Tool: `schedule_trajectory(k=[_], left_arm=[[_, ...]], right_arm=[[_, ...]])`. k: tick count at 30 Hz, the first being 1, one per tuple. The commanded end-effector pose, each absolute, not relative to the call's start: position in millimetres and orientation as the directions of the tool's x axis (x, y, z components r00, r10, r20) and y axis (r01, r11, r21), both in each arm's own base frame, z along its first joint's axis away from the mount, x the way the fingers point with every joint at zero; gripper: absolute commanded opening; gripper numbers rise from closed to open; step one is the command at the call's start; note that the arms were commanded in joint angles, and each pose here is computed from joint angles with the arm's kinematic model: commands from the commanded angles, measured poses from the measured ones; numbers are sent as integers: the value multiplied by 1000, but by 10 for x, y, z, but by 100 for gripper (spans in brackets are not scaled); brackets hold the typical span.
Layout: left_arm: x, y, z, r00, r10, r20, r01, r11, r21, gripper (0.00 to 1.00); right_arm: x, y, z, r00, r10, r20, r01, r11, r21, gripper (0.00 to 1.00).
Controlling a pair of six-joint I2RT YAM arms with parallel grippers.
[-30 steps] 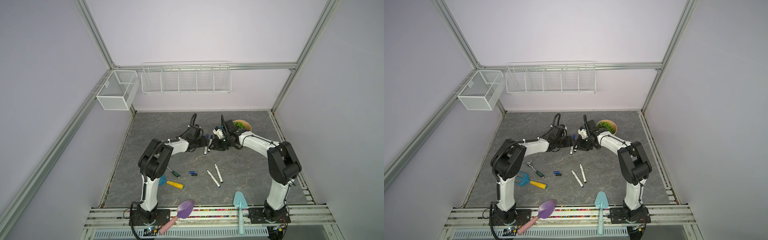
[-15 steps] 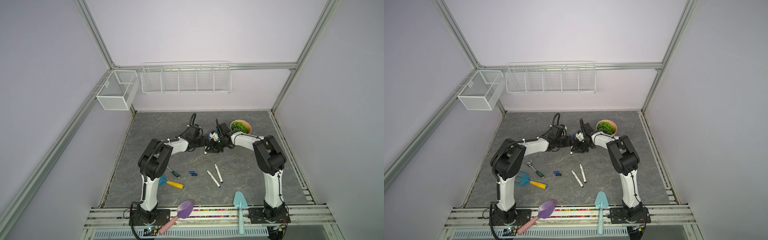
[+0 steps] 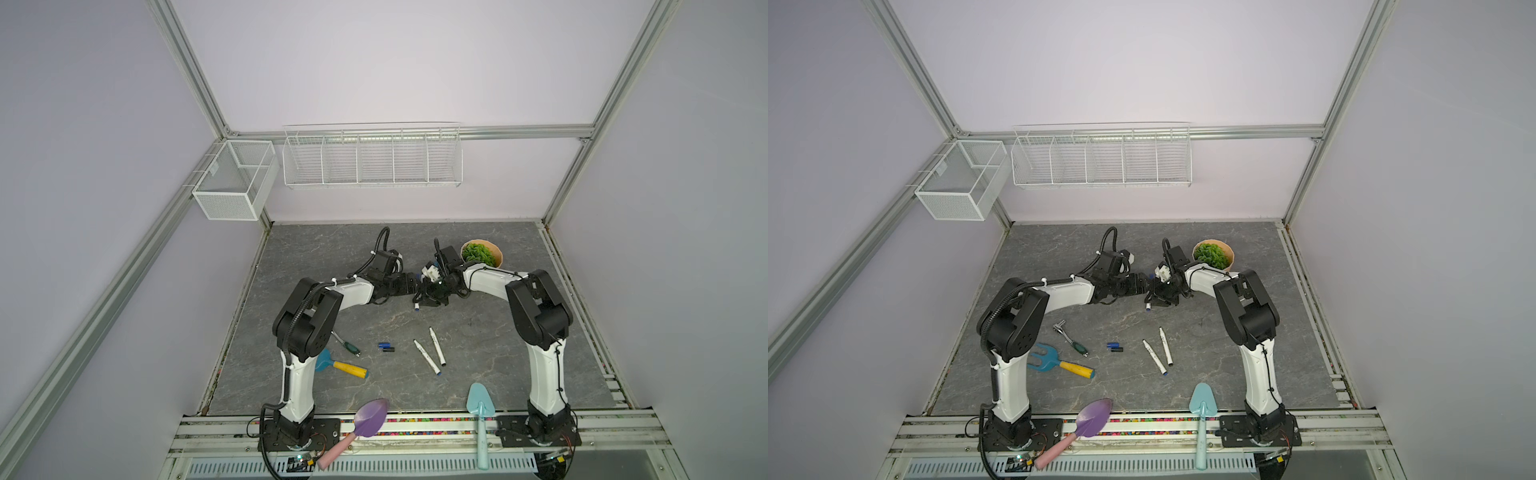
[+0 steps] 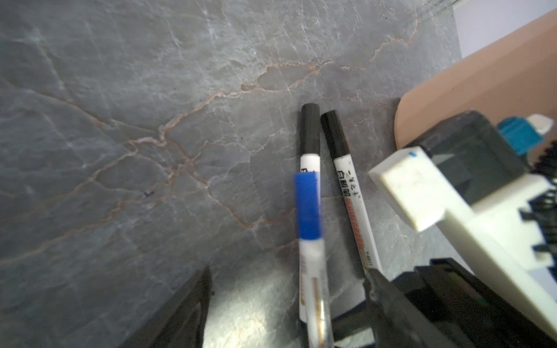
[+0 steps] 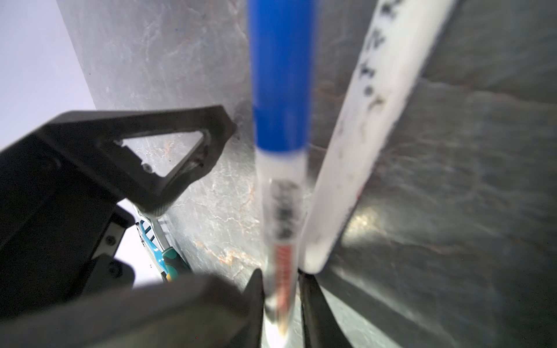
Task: Insert the pens into the pen caps
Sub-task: 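Set the capped marker down with the left gripper while the right moves to markers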
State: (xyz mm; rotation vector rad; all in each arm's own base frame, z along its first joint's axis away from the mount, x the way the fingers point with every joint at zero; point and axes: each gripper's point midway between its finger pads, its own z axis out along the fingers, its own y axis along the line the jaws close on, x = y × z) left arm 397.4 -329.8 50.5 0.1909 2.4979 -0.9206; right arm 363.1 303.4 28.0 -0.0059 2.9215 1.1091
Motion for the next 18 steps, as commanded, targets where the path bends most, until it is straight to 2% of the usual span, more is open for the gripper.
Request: schedule_trajectory(k=[1,10,18], left_arm=[[3700,-3354,521,-903,34,-428,317,724,-613,80],[3699,-3219,676,-883,11,-468,324,736,-594,81],[3694,-2985,864,-858,-2,-514,324,775,-543,81]], right_arm=[[3663,3041,225,-1000,18,-16,3,737,676,24],[3628,2915,291,-999,36,-26,9,734,679,25],[3595,2877,513,-997,39,-62,-15,721,692,38]])
